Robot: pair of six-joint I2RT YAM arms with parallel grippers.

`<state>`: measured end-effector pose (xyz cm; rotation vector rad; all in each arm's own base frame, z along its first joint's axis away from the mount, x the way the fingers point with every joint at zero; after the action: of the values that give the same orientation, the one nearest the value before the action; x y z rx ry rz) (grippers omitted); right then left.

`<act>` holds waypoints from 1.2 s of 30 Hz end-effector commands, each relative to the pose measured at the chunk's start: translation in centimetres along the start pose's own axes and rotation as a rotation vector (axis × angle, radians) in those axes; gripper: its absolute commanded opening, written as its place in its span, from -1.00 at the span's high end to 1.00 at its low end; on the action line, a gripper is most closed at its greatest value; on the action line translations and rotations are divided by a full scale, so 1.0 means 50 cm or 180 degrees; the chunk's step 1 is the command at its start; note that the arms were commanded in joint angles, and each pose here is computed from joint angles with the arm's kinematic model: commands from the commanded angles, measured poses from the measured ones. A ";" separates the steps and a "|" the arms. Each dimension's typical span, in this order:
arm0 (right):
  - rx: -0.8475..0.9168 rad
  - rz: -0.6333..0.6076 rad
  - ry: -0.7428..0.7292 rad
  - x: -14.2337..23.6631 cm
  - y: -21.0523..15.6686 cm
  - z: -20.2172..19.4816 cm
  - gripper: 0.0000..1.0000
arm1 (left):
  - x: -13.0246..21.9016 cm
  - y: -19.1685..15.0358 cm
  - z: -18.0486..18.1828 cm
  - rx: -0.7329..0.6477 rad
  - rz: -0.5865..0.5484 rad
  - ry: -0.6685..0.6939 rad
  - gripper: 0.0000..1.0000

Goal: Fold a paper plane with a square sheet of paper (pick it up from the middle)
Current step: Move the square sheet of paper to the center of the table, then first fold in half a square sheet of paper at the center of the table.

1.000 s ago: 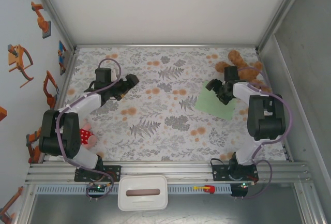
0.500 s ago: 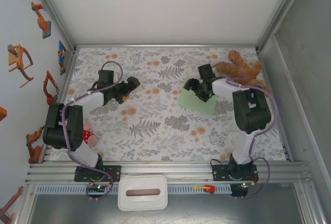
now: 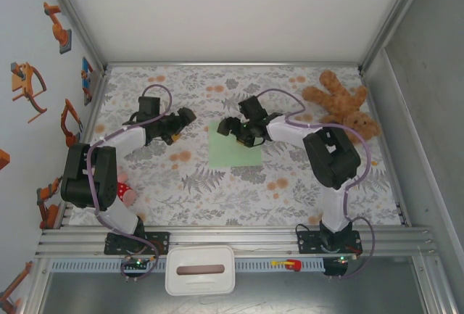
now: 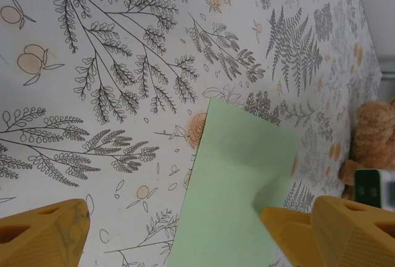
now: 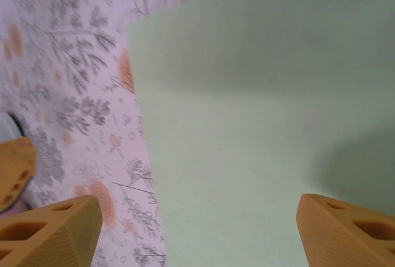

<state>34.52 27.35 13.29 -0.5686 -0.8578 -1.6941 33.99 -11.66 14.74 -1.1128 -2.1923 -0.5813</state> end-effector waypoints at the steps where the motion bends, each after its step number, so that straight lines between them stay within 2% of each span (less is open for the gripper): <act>1: 0.0035 -0.0392 -0.0032 0.084 0.045 0.001 -0.61 | 0.002 -0.014 -0.028 0.0001 0.0119 -0.0034 -0.80; 7: 0.0014 -0.0187 -0.0535 0.104 0.037 -0.096 -0.32 | -0.036 -0.071 -0.061 -0.0063 0.0377 -0.0001 -0.82; 14: 0.0198 0.0122 -0.0697 0.091 0.043 -0.111 -0.06 | -0.122 -0.124 -0.114 -0.0148 0.0702 0.0053 -0.83; 18: 0.0221 0.0255 -0.0776 0.078 0.044 -0.117 0.17 | -0.158 -0.135 -0.114 -0.0093 0.0746 0.0214 -0.76; 26: 0.0206 0.0436 -0.0798 0.057 0.029 -0.136 0.32 | -0.164 -0.142 -0.086 -0.0170 0.0711 0.0547 -0.69; 36: 0.0158 0.0561 -0.0724 0.033 0.018 -0.147 0.43 | -0.182 -0.150 -0.084 -0.0152 0.0859 0.0389 -0.69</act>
<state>35.36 20.16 10.51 -0.7934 -0.9907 -1.4861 33.27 -23.06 11.00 -1.3040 -1.9034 -0.5733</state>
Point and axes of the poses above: each hand's point on the last joint's axis, 136 mm out from that joint toward the fingers, its own x axis back along the fingers, its own z axis along the line the jaws close on, y = z × x, the point moved 9 cm from there along x, back along the fingers, and after that the axes turned 7 degrees about x, right-handed, at the moved point
